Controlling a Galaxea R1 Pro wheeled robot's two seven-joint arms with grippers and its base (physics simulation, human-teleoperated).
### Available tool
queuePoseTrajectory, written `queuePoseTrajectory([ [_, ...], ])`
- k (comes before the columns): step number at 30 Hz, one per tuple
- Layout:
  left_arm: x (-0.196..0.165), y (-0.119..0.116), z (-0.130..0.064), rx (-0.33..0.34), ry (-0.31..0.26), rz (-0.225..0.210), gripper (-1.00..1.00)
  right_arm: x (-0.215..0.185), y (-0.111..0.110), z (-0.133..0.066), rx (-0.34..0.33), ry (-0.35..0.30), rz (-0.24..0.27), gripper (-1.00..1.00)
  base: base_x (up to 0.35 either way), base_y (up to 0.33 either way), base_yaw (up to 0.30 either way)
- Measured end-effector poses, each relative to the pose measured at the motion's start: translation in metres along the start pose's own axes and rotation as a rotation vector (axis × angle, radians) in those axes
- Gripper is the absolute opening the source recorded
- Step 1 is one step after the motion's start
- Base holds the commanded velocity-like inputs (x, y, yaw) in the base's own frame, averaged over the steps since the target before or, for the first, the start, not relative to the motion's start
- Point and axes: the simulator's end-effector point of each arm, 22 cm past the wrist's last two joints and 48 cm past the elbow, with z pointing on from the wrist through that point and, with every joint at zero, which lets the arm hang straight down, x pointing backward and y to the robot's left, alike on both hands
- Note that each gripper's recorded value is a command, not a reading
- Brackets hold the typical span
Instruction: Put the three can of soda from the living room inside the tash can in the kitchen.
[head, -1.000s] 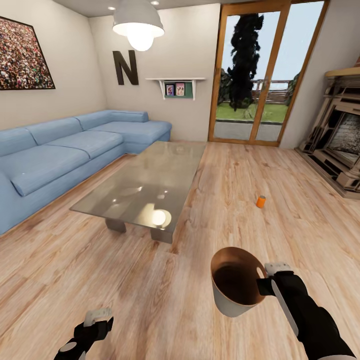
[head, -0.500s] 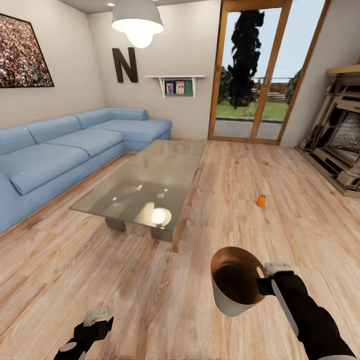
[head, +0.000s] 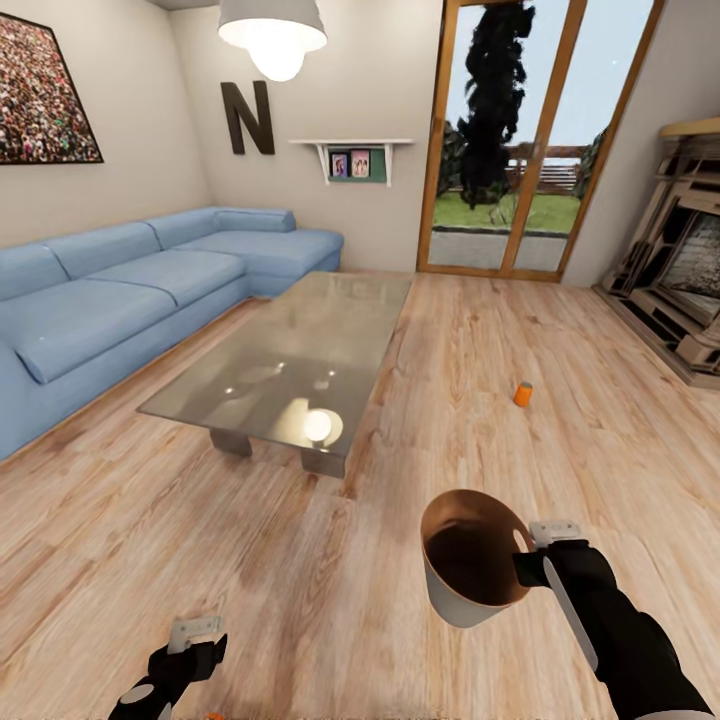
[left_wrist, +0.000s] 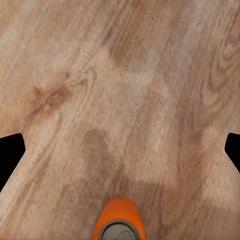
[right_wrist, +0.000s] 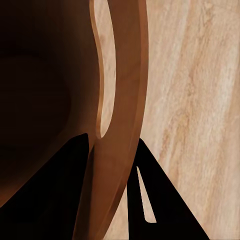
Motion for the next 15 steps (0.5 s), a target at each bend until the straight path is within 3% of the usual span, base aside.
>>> queuePoseTrajectory([
  [15,0.012,0.001,0.003,-0.002,0.024,0.003,1.00,0.007,0.002,0.009,0.000,0.021,-0.005,-1.00,0.000,0.000,0.000],
])
